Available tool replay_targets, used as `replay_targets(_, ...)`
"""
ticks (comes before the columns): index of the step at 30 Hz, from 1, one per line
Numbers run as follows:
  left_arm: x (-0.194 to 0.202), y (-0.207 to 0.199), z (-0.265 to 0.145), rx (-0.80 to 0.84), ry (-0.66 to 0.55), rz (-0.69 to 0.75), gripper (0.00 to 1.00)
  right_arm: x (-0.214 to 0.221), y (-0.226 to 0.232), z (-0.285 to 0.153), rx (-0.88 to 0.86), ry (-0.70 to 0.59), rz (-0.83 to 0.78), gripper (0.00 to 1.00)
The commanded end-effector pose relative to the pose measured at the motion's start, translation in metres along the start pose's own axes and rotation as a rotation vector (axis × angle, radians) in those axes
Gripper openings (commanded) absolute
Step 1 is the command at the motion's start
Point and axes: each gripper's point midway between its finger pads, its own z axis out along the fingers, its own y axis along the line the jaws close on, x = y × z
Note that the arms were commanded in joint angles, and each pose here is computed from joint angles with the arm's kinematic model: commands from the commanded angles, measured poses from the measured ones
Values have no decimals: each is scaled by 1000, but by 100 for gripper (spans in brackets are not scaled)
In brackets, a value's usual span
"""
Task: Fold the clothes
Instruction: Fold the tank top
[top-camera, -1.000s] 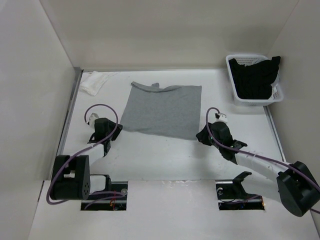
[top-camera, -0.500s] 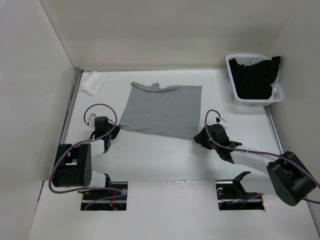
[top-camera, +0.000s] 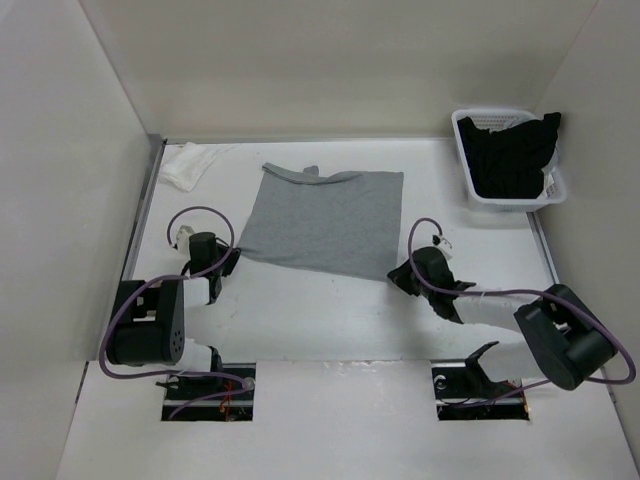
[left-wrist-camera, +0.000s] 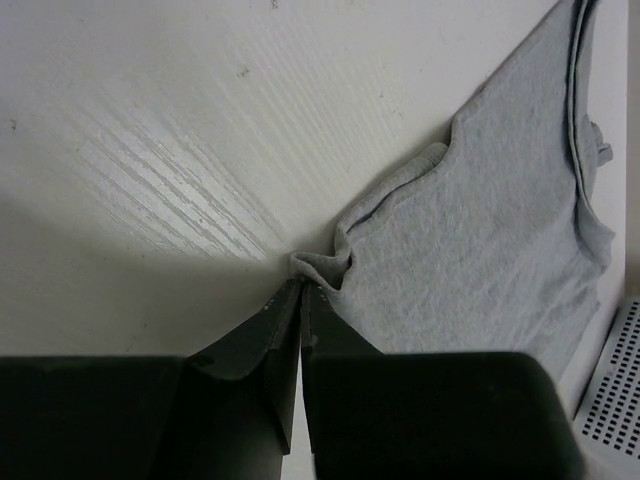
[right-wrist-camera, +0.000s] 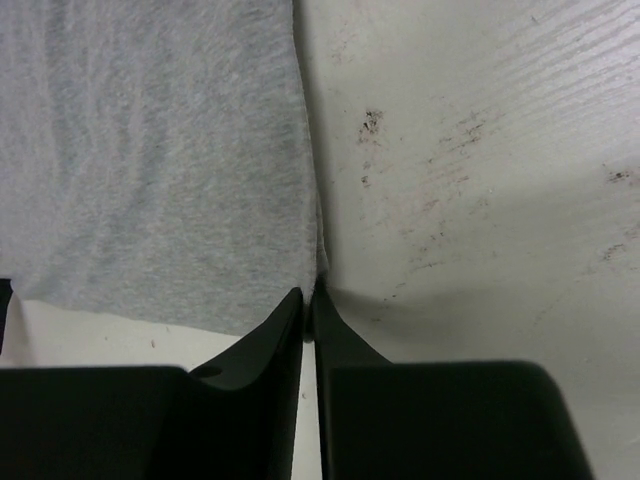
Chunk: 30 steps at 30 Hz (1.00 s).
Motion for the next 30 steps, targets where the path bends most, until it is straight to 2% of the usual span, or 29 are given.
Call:
replay_targets(1, -3, -7, 3, 20, -12, 2, 1, -10, 1, -1, -10, -35, 34, 5)
replay_targets(2, -4, -11, 2, 33, -11, 0, 0, -13, 3, -3, -14, -43, 30, 1)
replay_targets(5, -13, -35, -17, 124, -27, -7, 0, -30, 21, -18, -60, -95, -19, 0)
replay_targets(7, -27, -59, -46, 206, -67, -8, 0, -41, 41, -43, -100, -133, -80, 0)
replay_targets(9, -46, -84, -85, 277, -128, 13, 0, -56, 58, -76, -127, -185, -130, 0)
replay_targets(16, -102, -153, -257, 531, -353, 94, 0, -111, 117, -236, -320, -344, -253, 0)
replay_targets(21, -115, -178, -333, 664, -419, 100, 0, -128, 147, -306, -437, -349, -288, 0)
replay_targets(23, -119, -180, -337, 655, -430, 114, 0, -130, 153, -315, -452, -356, -311, 0)
replay_targets(26, -115, -177, -313, 603, -403, 123, 0, -130, 158, -306, -422, -383, -348, 1)
replay_targets(30, -104, -165, -246, 487, -341, 133, 0, -121, 163, -246, -337, -363, -404, 1)
